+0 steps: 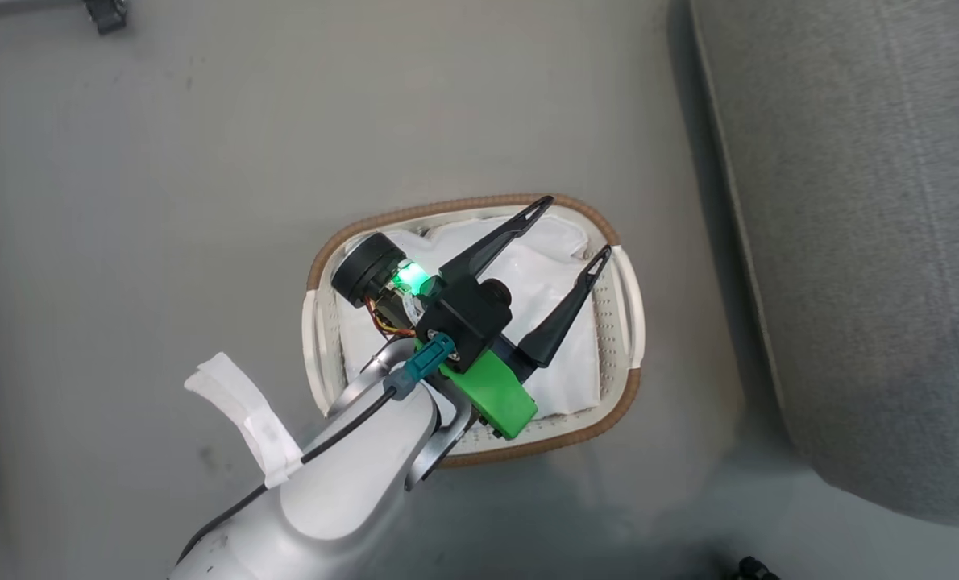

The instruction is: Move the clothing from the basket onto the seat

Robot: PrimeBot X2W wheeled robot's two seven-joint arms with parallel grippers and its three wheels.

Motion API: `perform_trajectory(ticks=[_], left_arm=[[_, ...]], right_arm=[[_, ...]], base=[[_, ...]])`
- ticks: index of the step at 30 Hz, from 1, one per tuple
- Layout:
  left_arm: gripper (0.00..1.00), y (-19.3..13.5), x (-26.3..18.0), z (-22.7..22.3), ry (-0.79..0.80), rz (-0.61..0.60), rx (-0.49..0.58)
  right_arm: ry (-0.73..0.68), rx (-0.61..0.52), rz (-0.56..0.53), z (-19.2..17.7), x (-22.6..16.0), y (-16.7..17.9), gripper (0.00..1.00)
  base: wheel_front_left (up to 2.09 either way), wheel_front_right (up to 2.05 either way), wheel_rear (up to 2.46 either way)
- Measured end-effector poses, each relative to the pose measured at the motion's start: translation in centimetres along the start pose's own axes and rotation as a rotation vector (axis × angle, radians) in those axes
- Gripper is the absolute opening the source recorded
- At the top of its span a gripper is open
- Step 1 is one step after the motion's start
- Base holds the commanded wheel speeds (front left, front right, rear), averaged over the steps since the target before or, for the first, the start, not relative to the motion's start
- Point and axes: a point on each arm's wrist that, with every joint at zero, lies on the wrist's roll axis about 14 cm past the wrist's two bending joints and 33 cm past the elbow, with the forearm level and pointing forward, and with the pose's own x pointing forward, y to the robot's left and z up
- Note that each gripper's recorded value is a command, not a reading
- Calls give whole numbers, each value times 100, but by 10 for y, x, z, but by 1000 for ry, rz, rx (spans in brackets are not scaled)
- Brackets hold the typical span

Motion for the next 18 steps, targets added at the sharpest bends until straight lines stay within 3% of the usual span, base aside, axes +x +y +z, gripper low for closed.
perform_trajectory(ticks=[4, 5, 7, 8, 18], left_arm=[[100, 7, -4, -19, 39, 11, -21], [100, 9, -4, -23, 45, 13, -24], [100, 11, -5, -28, 56, 14, -27], [100, 11, -5, -29, 59, 12, -28], [100, 2, 3, -22, 46, -26, -12]], right_arm=[[56, -3, 42, -32, 5, 29, 0], [63, -3, 51, -37, 6, 34, 7], [71, 2, 65, -44, 5, 44, 50], [74, 5, 69, -46, 4, 46, 100], [29, 29, 41, -31, -14, 30, 100]], base=[[0, 0, 0], [0, 0, 0], [0, 0, 0], [0, 0, 0], [0, 0, 0]])
